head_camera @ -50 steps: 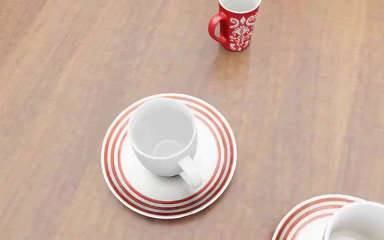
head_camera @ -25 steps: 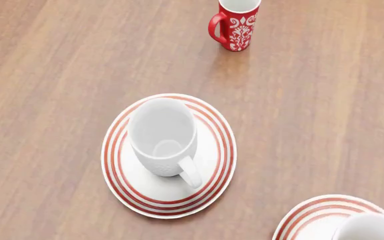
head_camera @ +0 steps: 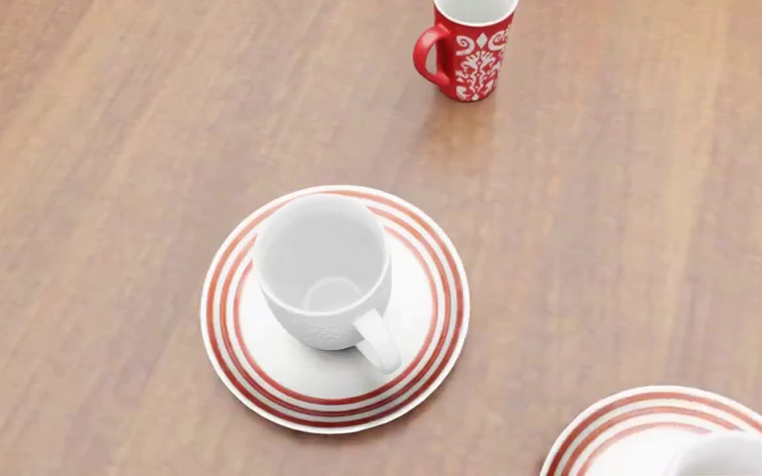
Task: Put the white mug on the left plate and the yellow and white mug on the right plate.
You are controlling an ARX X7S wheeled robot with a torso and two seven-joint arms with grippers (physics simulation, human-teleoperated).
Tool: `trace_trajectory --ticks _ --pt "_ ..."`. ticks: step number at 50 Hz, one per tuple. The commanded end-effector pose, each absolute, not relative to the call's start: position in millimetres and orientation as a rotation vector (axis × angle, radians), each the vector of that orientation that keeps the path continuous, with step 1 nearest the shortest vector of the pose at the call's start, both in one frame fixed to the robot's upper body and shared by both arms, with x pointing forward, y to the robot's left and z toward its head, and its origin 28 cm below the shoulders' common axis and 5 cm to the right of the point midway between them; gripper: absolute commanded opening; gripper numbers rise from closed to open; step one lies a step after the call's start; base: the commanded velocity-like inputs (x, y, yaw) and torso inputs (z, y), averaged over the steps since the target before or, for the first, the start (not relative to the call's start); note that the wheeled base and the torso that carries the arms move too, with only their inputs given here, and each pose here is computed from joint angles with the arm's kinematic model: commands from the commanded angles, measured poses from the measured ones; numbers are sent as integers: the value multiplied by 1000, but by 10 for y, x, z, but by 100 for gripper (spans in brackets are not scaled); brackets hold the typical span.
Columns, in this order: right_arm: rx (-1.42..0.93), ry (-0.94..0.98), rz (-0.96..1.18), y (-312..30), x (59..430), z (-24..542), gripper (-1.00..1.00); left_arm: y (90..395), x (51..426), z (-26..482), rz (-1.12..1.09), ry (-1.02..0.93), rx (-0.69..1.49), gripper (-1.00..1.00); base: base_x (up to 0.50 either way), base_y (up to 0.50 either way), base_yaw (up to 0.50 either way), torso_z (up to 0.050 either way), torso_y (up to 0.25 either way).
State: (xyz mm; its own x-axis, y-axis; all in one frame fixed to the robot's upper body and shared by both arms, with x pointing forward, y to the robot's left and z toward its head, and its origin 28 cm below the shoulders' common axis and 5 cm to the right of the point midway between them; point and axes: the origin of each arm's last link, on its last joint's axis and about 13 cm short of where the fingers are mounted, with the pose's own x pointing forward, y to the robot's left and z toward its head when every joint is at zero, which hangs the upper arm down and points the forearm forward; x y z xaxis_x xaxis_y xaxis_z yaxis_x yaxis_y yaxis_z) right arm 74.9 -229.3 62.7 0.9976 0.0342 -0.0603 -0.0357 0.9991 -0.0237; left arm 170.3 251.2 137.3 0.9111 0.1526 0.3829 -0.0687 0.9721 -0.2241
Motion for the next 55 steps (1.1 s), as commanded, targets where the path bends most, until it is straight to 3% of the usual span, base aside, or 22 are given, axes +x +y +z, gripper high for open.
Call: trace_trajectory --ticks 1,41,42,55 --pt "-5 70 43 -2294 831 556 -100 2516 1708 1374 115 -408 -210 100 0 0 0 0 0" --pt "15 97 15 -2332 874 420 -100 2514 1709 1375 120 -401 -210 100 0 0 0 0 0" --pt "14 96 12 -2333 879 418 100 2514 1708 1377 120 -402 -210 100 0 0 0 0 0" --pt "10 19 24 -2316 826 534 100 2513 1707 1385 120 -404 -211 100 0 0 0 0 1"
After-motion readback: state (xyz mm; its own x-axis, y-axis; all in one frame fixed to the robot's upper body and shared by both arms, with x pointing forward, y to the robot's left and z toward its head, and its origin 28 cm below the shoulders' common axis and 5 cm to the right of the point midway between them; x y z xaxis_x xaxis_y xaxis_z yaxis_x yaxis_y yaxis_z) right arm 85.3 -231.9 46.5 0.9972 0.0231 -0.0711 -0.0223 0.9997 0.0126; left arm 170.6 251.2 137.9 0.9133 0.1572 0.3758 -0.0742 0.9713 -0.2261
